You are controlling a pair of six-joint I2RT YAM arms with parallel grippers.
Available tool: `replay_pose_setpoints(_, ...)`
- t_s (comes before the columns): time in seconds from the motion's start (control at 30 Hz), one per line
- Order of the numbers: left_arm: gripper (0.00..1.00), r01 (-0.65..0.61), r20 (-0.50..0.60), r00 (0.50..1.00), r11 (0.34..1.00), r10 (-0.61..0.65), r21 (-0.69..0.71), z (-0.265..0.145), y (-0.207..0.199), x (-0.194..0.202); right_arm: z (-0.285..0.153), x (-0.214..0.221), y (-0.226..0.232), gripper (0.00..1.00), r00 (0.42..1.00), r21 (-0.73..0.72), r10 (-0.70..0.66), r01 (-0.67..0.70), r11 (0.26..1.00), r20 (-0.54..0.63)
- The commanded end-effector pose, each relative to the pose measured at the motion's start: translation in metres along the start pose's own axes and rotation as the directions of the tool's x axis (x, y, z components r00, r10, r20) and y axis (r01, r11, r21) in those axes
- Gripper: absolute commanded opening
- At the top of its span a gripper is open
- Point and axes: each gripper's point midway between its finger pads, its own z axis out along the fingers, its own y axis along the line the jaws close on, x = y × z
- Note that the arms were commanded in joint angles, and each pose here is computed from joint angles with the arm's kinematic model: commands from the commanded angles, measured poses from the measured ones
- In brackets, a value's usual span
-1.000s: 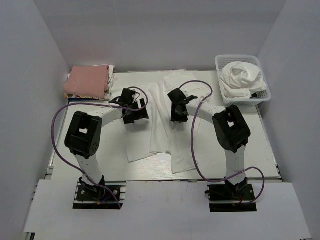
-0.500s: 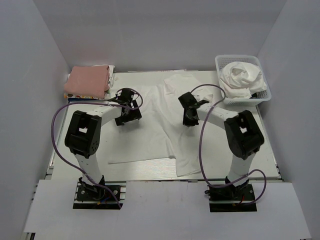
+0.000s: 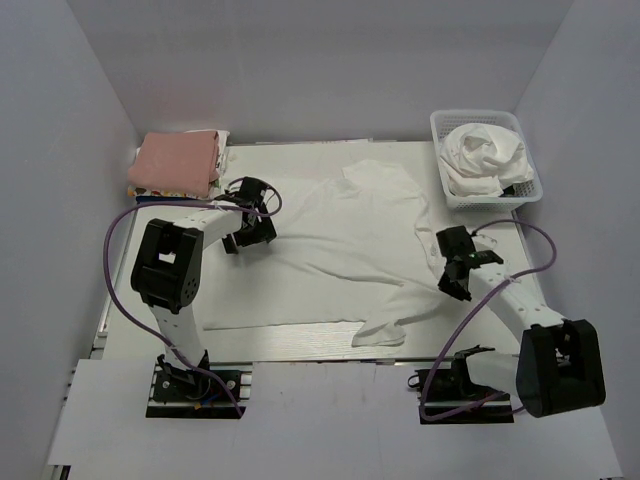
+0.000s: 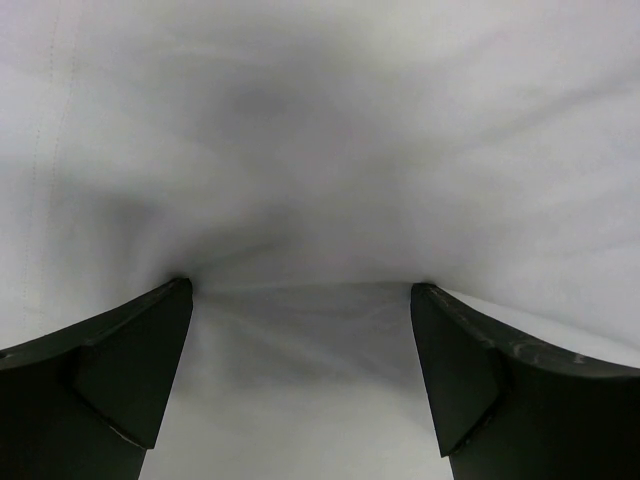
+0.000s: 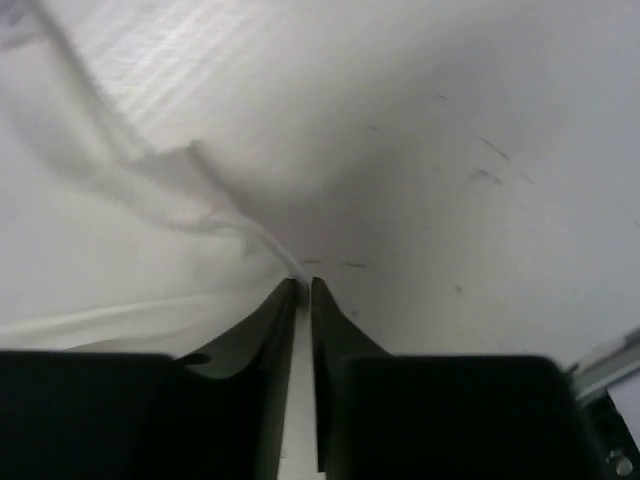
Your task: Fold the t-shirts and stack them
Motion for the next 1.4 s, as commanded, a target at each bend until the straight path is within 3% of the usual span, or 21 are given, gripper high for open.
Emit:
replay_pose_setpoints(0.0,1.00,-0.052,-0.141,0.989,0.993,0.038,-0.102,0.011,0.032,0.039,0.001,-0.003,-0.045,0.21,0.995,0.159,0.099,-0.102,0.982,0.027)
replay_pose_setpoints(0.1,1.00,-0.059,-0.113,0.993,0.991,0.046,-0.116,0.005,0.035,0.031,-0.002,-0.020,-0.053,0.22,0.991,0.199,0.121,-0.131,0.971,0.066)
replay_pose_setpoints(0.17,1.00,-0.059,-0.104,0.994,0.990,0.046,-0.127,0.004,0.036,0.027,-0.006,-0.034,-0.049,0.28,0.992,0.180,0.106,-0.116,0.977,0.065)
replay_pose_setpoints(0.23,1.00,-0.047,-0.091,0.995,0.994,0.038,-0.094,-0.003,0.030,0.022,-0.009,-0.043,-0.033,0.46,0.997,0.104,0.064,-0.068,0.992,0.039)
replay_pose_setpoints(0.27,1.00,-0.053,-0.084,0.995,0.996,0.047,-0.072,-0.004,0.025,0.017,-0.013,-0.059,-0.018,0.48,0.995,0.040,0.064,-0.067,0.997,0.073)
replay_pose_setpoints(0.3,1.00,-0.043,-0.066,0.997,0.998,0.040,-0.048,-0.009,0.018,0.009,-0.018,-0.056,0.009,0.55,1.000,-0.110,-0.001,0.005,0.994,0.031)
replay_pose_setpoints(0.33,1.00,-0.049,-0.058,0.997,0.998,0.046,-0.042,-0.010,0.016,0.005,-0.022,-0.067,0.025,0.70,0.998,-0.187,-0.008,0.021,0.982,0.068)
replay_pose_setpoints(0.37,1.00,-0.056,-0.030,0.998,0.998,0.055,-0.019,-0.017,0.010,-0.002,-0.028,-0.073,0.037,0.90,0.996,-0.248,-0.026,0.047,0.968,0.087)
replay_pose_setpoints(0.43,1.00,-0.044,0.025,0.999,0.999,0.043,0.031,-0.034,-0.005,-0.021,-0.048,-0.088,0.070,0.90,0.983,-0.399,-0.073,0.137,0.907,0.171)
replay_pose_setpoints(0.5,1.00,-0.036,0.082,0.996,0.996,0.029,0.081,-0.048,-0.015,-0.039,-0.059,-0.088,0.091,0.90,0.975,-0.442,-0.127,0.196,0.875,0.182)
replay_pose_setpoints(0.63,1.00,-0.021,0.142,0.990,0.981,-0.007,0.195,-0.060,-0.043,-0.065,-0.059,-0.092,0.127,0.90,0.944,-0.408,-0.240,0.316,0.857,0.226)
replay_pose_setpoints(0.73,1.00,-0.049,0.160,0.987,0.960,0.004,0.276,-0.061,-0.067,-0.080,-0.040,-0.085,0.151,0.90,0.927,-0.365,-0.322,0.373,0.853,0.194)
replay_pose_setpoints(0.93,1.00,-0.030,0.051,0.999,0.965,0.017,0.260,-0.021,-0.071,-0.067,-0.012,-0.082,0.207,0.90,0.927,-0.441,-0.331,0.374,0.816,0.176)
replay_pose_setpoints(1.17,1.00,-0.007,-0.011,1.000,0.994,0.008,0.108,0.014,-0.035,-0.034,0.036,-0.099,0.179,0.90,0.936,-0.218,-0.323,0.348,0.912,0.144)
replay_pose_setpoints(1.27,1.00,-0.011,-0.015,1.000,1.000,0.011,-0.007,0.024,-0.010,-0.023,0.062,-0.111,0.136,0.90,0.943,-0.082,-0.311,0.321,0.943,0.115)
replay_pose_setpoints(1.37,1.00,0.004,-0.006,1.000,0.999,-0.004,-0.039,0.022,0.002,-0.021,0.074,-0.111,0.103,0.90,0.968,-0.046,-0.247,0.249,0.968,0.046)
